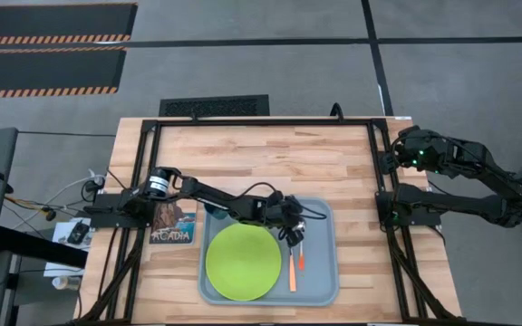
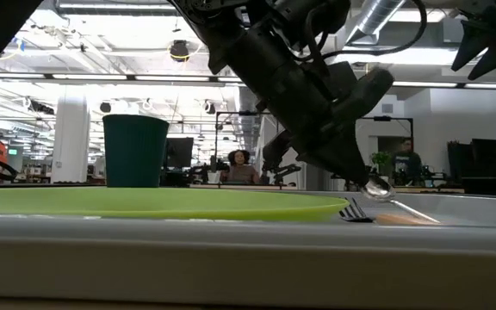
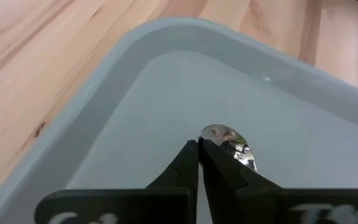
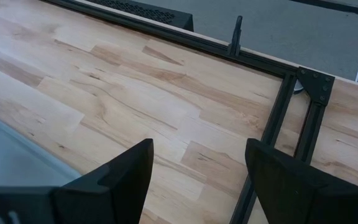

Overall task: Pick and place plate/cup/fork/spoon on tray
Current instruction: Put the orange spoon on the gray serving tray to the right of the orange fork

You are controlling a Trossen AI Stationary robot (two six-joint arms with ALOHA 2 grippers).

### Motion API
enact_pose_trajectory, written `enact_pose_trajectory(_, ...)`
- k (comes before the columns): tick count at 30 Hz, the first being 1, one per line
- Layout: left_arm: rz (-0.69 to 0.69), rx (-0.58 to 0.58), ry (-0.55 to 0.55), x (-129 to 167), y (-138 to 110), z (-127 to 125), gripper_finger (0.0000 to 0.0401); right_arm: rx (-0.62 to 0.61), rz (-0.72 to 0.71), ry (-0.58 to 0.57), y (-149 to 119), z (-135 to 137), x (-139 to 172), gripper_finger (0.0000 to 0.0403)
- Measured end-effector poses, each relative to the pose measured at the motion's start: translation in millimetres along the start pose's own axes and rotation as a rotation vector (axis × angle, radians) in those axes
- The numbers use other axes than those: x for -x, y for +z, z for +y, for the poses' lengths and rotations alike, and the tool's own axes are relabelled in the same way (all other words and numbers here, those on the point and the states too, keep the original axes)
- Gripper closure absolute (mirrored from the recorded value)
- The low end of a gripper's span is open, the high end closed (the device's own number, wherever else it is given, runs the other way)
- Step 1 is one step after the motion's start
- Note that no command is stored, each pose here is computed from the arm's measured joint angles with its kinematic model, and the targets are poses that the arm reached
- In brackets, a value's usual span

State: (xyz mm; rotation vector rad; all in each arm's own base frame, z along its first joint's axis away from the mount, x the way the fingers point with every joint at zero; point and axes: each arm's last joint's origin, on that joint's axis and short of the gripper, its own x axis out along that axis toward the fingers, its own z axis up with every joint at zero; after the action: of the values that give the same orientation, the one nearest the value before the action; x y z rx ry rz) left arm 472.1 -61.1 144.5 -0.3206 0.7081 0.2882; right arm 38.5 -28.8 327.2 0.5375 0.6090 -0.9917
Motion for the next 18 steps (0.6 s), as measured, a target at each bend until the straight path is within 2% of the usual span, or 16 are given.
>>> enact_pose_trajectory(11,-0.012,0.036,-0.064,3,-4,-14,0.0401,0.0,0.0,0.0,0,0,0,0.0121)
enact_pose_trajectory(18,-0.034,0.032,-0.03,5,-6,-19,0.0401,0.0,0.0,0.0,0,0,0,0.0121)
